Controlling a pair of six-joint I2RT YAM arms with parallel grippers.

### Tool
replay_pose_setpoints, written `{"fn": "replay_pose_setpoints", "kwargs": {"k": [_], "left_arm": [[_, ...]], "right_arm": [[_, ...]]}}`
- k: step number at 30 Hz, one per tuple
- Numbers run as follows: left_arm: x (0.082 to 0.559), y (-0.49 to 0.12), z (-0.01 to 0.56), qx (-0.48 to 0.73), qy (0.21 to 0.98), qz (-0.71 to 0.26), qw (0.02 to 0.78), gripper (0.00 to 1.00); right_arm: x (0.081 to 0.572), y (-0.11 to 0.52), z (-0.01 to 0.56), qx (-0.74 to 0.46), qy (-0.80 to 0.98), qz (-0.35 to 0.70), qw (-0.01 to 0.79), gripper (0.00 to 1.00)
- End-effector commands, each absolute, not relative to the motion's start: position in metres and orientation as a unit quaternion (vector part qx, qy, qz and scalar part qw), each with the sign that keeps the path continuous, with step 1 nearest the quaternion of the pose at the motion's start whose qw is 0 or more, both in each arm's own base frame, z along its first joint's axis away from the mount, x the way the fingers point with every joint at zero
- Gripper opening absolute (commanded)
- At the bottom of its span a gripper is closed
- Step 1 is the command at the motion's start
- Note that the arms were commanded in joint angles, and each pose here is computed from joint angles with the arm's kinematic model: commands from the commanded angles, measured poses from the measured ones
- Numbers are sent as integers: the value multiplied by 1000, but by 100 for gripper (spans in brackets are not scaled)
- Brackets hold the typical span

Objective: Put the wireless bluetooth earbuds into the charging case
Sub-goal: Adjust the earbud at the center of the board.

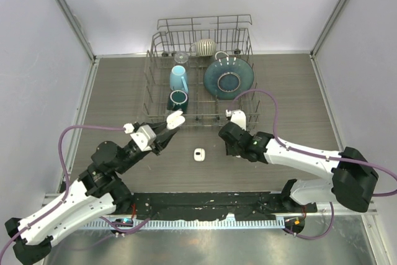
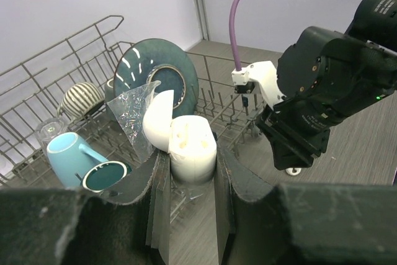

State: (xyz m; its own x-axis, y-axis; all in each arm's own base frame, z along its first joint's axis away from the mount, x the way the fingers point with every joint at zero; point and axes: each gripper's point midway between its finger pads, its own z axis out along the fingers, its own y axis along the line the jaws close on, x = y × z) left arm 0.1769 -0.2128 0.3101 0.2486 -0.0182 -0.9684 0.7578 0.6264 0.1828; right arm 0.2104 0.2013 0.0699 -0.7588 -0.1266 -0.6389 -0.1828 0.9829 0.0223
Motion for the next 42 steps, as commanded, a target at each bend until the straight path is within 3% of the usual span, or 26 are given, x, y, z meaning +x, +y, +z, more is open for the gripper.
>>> {"fn": "replay_pose_setpoints", "kwargs": {"k": [1,35,42], "left_arm": [[178,-213,318,326,537,-274,728,0],[180,-218,318,328,540,-279,723,0],[179,-218,317,329,541,-279,722,0]], "right_arm": [[206,188,66,-80,936,31,341,39],[204,175,24,-92,945,-27,312,36],[203,172,21,-85,947,-38,307,31]]}}
